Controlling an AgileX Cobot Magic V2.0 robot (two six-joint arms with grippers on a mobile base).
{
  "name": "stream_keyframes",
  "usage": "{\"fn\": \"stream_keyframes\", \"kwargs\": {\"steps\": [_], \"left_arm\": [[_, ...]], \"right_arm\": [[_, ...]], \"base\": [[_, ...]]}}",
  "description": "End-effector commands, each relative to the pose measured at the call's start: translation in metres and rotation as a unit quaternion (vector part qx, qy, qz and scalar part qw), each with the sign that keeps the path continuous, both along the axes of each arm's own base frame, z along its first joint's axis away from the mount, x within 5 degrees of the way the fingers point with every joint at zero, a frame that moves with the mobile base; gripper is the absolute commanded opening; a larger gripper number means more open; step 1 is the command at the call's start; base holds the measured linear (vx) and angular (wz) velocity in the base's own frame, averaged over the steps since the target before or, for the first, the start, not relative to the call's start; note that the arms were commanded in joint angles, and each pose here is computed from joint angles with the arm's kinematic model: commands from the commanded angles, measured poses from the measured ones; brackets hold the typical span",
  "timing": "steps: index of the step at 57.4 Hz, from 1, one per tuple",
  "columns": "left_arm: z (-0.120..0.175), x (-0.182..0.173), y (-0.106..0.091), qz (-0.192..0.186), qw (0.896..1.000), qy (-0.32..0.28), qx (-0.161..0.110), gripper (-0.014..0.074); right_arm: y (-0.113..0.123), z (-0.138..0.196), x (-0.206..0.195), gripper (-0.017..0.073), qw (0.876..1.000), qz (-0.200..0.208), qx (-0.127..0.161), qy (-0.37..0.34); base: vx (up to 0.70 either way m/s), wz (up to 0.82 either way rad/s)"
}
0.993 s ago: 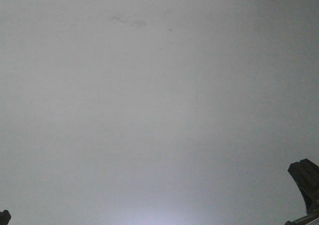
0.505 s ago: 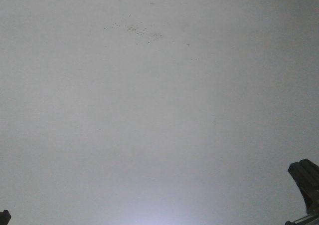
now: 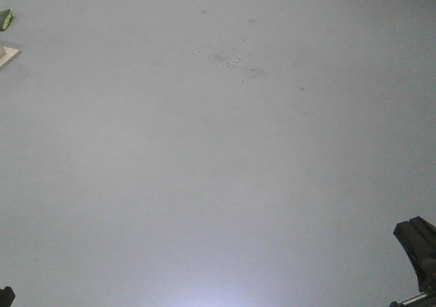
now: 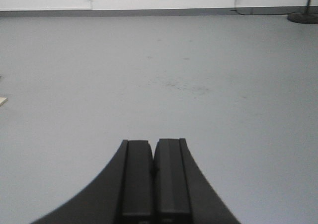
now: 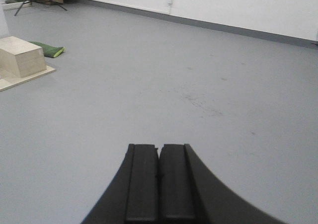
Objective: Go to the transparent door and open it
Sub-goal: 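Turn and drive the base toward the white-framed glass sliding door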
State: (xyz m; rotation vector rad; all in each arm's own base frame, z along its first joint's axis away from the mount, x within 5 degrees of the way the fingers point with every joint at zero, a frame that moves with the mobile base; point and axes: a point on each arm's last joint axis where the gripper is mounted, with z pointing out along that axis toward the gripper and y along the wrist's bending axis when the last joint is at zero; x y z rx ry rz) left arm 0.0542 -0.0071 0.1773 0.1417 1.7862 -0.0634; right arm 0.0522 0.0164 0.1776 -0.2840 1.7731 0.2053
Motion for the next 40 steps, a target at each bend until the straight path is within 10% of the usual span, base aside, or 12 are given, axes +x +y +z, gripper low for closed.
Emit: {"fn": "stream_keyframes", "kwargs": {"steps": [1,40], "left_arm": [[0.0060,0.0008,0.0000,0.001,0.999,-0.046,-0.008,-0.0003],[0.0060,0.0008,0.0000,0.001,0.999,-0.046,-0.008,-0.0003]], "right_arm": [[0.0001,0.0069,0.0005,-0.0004,0.999,0.000,0.010,-0.046],[0.0001,0.0069,0.0005,-0.0004,0.999,0.000,0.010,-0.046]], "base": [[0.49,0.32],[0.54,0.42]]}}
